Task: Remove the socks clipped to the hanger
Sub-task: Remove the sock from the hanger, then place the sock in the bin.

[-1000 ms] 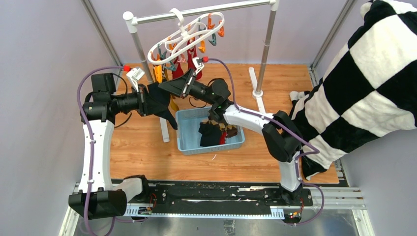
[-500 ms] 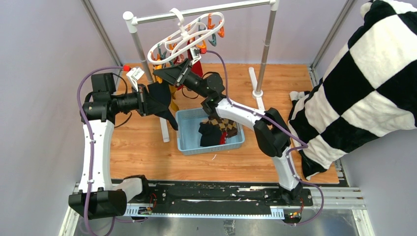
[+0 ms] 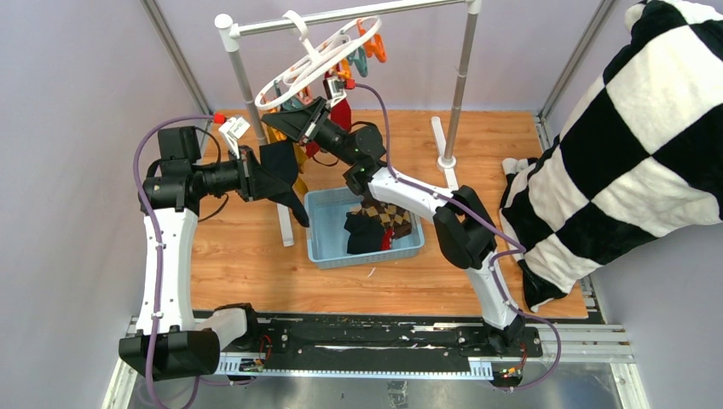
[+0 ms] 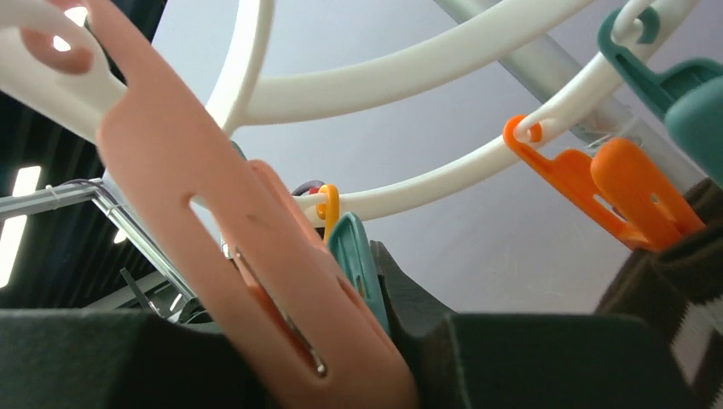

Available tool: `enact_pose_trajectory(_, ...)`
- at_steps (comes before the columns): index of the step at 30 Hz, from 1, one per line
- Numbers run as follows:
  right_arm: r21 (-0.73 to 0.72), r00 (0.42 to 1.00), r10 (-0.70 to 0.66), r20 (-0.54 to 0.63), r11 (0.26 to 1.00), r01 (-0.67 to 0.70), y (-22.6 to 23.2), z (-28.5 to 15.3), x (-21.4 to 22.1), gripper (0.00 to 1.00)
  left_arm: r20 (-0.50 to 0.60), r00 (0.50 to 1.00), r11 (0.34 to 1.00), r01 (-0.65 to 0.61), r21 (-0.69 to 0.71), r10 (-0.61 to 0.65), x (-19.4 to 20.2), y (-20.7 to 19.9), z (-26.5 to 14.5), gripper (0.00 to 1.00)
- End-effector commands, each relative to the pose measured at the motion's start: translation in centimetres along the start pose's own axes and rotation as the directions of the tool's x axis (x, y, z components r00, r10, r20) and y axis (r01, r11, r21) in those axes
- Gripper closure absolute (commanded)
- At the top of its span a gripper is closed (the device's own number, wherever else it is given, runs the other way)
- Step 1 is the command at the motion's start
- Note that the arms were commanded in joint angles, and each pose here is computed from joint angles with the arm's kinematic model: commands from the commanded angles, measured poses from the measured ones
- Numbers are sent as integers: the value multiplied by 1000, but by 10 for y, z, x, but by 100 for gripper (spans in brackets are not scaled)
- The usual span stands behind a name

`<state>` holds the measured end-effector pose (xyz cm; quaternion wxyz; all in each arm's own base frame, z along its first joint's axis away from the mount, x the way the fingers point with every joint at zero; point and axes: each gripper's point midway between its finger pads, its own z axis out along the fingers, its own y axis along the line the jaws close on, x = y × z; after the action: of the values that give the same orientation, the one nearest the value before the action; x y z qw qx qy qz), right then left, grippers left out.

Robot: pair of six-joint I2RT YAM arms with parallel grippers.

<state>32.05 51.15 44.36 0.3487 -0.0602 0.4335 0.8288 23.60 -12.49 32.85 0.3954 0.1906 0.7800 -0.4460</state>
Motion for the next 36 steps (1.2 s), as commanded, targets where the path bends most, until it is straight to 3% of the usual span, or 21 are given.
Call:
enact_pose_trajectory(1,-57,1000,-23,15,998,24,17,7,-2,95,11,1000,1000,0,20,0,1,-9,-3,100)
enact_pose_trajectory(4,-54,1000,-28,14,998,29,15,6,-1,100,12,1000,1000,-3,19,2,3,-11,-4,100)
enact_pose_trajectory(14,-2,989,-144,32,990,144,11,2,-6,99,7,1000,999,16,34,-16,20,-17,-5,100)
enact_pose_trajectory(15,-2,988,-154,27,988,154,10,1,-4,95,7,1000,999,15,35,-15,21,-17,-5,100)
enact_pose_trajectory(19,14,988,-154,8,988,154,8,-6,0,55,13,1000,1000,-11,15,11,19,-17,-6,100)
enact_pose_trajectory(20,25,988,-156,-4,987,156,6,-10,3,44,15,1000,1000,-18,12,18,18,-17,-7,100)
enact_pose_trajectory(22,44,984,-174,-29,983,176,8,-22,9,9,17,1000,1000,-25,6,25,16,-16,-7,100)
enact_pose_trajectory(23,49,980,-193,-44,980,195,8,-29,12,4,19,999,1000,-30,5,30,14,-16,-7,100)
enact_pose_trajectory(32,-6,947,-279,-159,959,282,27,-101,41,0,31,998,998,-56,-3,56,7,-20,-10,100)
enact_pose_trajectory(36,-30,907,-320,-273,945,325,24,-132,73,0,37,998,998,-60,-6,60,1,-22,-11,100)
